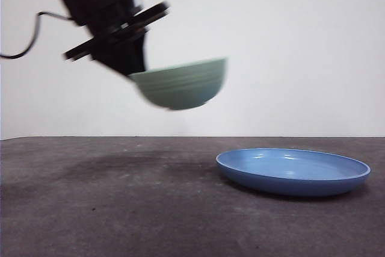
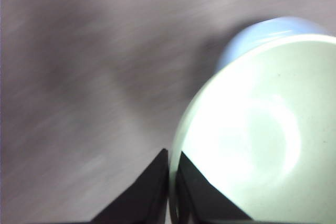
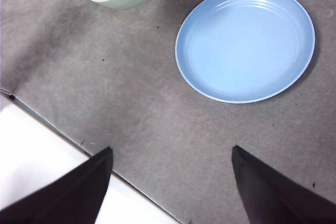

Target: Place the green bowl on the blue plate

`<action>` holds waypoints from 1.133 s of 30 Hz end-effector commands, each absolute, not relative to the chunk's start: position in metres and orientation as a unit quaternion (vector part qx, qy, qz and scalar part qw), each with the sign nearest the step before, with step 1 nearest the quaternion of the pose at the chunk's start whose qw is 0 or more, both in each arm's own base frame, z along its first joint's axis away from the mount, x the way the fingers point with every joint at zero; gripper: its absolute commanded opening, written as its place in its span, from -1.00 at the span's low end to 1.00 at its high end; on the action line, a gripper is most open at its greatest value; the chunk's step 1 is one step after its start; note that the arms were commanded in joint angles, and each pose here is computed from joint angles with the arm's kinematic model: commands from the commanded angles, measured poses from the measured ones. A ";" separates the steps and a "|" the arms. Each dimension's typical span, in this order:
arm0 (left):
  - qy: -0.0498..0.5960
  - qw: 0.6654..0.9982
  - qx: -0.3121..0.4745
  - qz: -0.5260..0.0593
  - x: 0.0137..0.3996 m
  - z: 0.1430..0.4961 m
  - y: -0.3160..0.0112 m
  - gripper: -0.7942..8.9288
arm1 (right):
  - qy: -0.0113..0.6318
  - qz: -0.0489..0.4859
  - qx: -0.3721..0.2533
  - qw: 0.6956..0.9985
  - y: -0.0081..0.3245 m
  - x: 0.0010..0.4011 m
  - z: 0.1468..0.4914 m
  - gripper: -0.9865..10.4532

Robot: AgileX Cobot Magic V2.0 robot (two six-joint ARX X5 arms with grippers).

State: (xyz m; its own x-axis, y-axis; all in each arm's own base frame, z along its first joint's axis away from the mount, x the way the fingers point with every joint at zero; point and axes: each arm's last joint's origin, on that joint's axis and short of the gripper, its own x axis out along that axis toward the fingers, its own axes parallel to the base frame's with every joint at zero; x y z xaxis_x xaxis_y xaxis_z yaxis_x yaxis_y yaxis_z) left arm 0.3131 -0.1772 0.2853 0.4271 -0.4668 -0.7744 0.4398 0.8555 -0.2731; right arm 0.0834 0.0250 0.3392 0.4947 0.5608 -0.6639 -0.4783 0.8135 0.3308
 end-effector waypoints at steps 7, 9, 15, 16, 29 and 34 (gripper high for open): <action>0.422 0.853 0.010 -0.309 0.305 0.291 -0.243 -0.82 | 0.394 0.302 0.051 0.867 0.025 0.084 0.344 -0.19; 0.428 0.847 0.016 -0.316 0.308 0.283 -0.256 -0.82 | 0.394 0.302 0.051 0.867 0.025 0.084 0.344 -0.19; 0.449 0.833 0.031 -0.323 0.327 0.255 -0.291 -0.82 | 0.394 0.302 0.051 0.867 0.025 0.084 0.344 -0.19; 0.452 0.831 0.033 -0.323 0.330 0.249 -0.296 -0.82 | 0.394 0.302 0.051 0.867 0.025 0.084 0.344 -0.19; 0.485 0.815 0.058 -0.311 0.348 0.200 -0.327 -0.82 | 0.394 0.302 0.051 0.867 0.025 0.084 0.344 -0.19; 0.482 0.816 0.060 -0.314 0.347 0.200 -0.328 -0.81 | 0.394 0.302 0.051 0.867 0.025 0.084 0.344 -0.19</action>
